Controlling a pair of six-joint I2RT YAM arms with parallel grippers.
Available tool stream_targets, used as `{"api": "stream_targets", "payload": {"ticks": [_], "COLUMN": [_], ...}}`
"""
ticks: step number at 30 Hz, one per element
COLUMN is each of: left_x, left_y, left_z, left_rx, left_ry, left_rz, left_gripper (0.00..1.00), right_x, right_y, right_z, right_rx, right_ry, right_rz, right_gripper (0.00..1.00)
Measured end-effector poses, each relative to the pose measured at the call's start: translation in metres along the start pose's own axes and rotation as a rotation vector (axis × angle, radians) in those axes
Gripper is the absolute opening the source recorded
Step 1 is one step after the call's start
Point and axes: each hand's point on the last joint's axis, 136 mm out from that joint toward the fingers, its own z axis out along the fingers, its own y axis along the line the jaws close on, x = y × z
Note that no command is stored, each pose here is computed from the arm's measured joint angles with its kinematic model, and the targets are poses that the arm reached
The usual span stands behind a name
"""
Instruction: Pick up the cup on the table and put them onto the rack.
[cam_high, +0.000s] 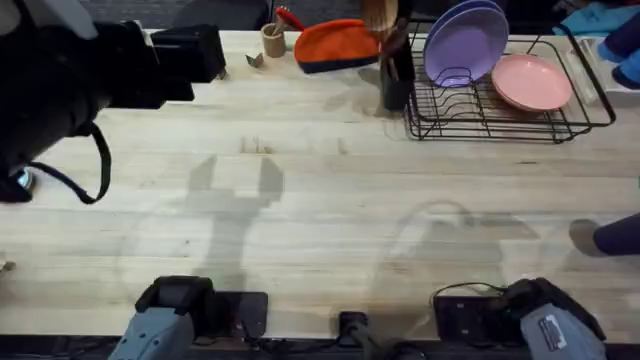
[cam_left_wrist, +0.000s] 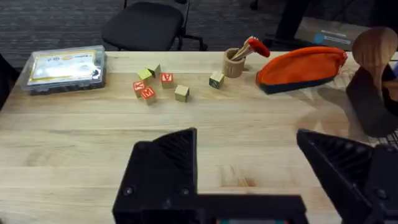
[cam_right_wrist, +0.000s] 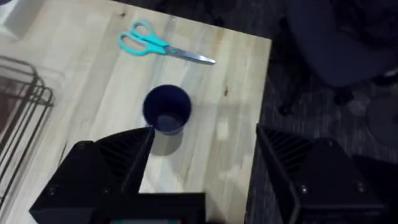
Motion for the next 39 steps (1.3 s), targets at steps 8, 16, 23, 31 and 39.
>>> {"api": "stream_targets", "payload": {"ticks": [8,16,23,31,39], "left_x": [0.000,0.000,0.000,0.000,0.000], "left_y": [0.000,0.000,0.000,-0.001,-0.001], "left_z": [0.000,0.000,0.000,0.000,0.000], "left_rx": [0.000,0.000,0.000,0.008,0.008], "left_ry": [0.000,0.000,0.000,0.000,0.000], "left_rz": [0.000,0.000,0.000,-0.003,-0.003], "left_gripper": [0.993,0.993,0.994,0.993,0.993], "right_x": [-0.006,-0.008,0.003,0.015,0.023], "right_y": [-0.002,0.031,0.063,0.084,0.089], "right_z": [0.001,0.004,0.018,0.032,0.043], "right_rx": [0.007,-0.152,-0.209,-0.232,-0.218], "right_ry": [-0.021,0.006,0.078,0.138,0.185], "right_rz": [0.026,0.027,-0.171,-0.355,-0.394], "right_gripper": [0.994,0.994,0.994,0.994,0.994]}}
